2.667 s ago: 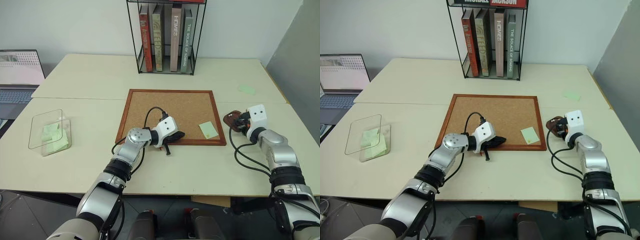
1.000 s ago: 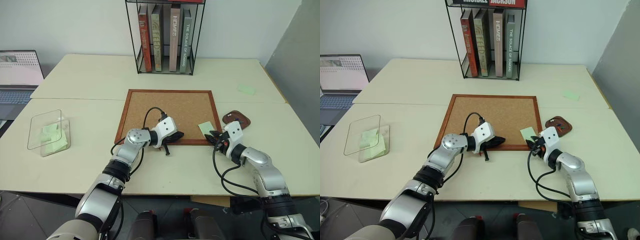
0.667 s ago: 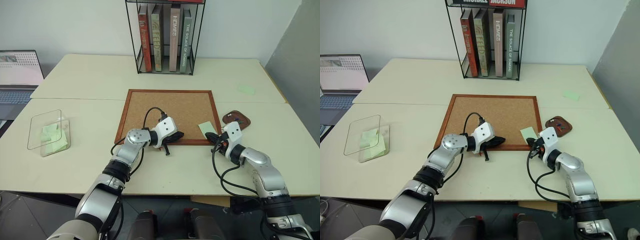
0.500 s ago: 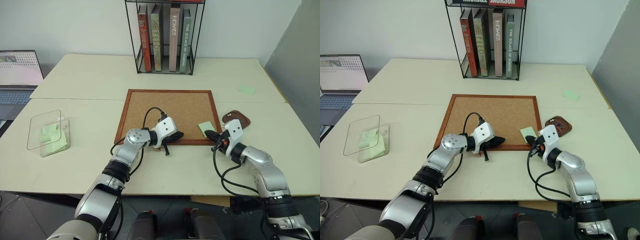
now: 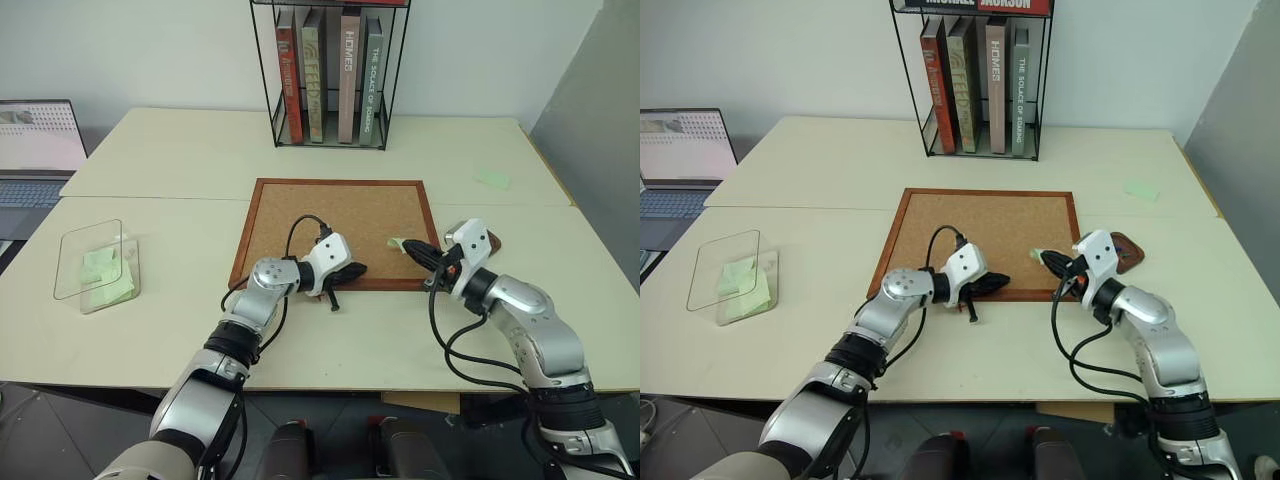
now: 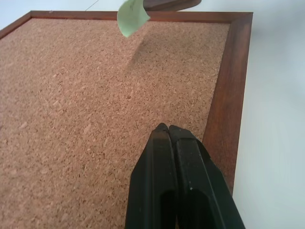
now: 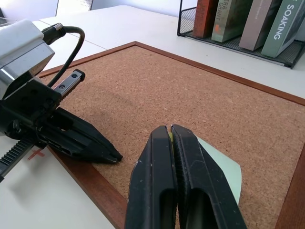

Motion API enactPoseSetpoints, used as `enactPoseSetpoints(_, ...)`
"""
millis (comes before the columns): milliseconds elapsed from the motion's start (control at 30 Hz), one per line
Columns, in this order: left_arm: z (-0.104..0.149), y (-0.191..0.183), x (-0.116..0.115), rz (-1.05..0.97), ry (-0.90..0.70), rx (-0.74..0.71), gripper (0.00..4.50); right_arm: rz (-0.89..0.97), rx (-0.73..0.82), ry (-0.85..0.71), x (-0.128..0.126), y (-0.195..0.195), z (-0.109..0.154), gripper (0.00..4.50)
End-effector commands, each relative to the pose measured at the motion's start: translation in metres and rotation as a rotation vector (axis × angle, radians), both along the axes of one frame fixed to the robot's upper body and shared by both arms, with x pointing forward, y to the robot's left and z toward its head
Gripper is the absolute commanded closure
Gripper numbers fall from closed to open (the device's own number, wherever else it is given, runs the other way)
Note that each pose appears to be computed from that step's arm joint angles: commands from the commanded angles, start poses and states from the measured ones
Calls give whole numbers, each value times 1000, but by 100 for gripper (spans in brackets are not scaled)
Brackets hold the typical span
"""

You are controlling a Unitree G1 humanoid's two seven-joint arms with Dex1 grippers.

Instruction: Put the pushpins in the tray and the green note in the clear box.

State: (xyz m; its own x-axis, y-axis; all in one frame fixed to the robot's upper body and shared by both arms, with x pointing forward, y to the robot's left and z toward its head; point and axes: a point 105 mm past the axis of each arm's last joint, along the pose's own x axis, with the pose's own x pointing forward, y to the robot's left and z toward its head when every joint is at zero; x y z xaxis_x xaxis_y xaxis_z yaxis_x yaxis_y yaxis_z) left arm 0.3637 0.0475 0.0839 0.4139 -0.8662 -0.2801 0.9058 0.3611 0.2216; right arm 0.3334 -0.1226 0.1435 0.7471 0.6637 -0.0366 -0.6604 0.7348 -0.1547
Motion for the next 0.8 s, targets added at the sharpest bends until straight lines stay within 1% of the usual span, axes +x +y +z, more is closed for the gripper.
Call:
enactPoseSetpoints(33, 47, 0, -3, -26, 4, -209, 408, 24, 22, -60, -2, 4, 21, 450)
enactPoseSetpoints(67, 53, 1, -3, -31, -4, -223, 396, 26, 26, -58, -2, 4, 21, 450)
enactPoseSetpoints(167, 65, 3, -6, -58, -45, -221, 328, 42, 32, -54, -4, 7, 23, 450)
enactPoseSetpoints(200, 68, 3, -6, -65, -58, -218, 316, 46, 35, -53, -4, 8, 23, 450)
enactPoseSetpoints(267, 72, 3, -6, -85, -106, -188, 271, 55, 40, -51, -4, 10, 25, 450)
enactPoseSetpoints(300, 72, 3, -7, -100, -131, -161, 258, 60, 41, -49, -5, 11, 26, 450)
enactPoseSetpoints(367, 72, 1, -7, -127, -174, -123, 215, 70, 42, -46, -6, 13, 27, 450)
enactPoseSetpoints(400, 73, 0, -7, -135, -202, -111, 205, 76, 45, -43, -7, 15, 28, 450)
enactPoseSetpoints(433, 75, -1, -5, -140, -229, -102, 175, 80, 49, -39, -8, 16, 28, 450)
enactPoseSetpoints(467, 77, -3, -3, -137, -266, -90, 165, 84, 51, -36, -9, 17, 29, 450)
enactPoseSetpoints(567, 85, -6, 8, -99, -371, -74, 108, 94, 54, -25, -12, 19, 30, 450)
enactPoseSetpoints(667, 83, -12, 10, -133, -412, -41, 56, 110, 57, -12, -15, 23, 32, 450)
enactPoseSetpoints(800, 76, -20, 9, -176, -424, -14, 56, 122, 60, -6, -17, 27, 34, 450)
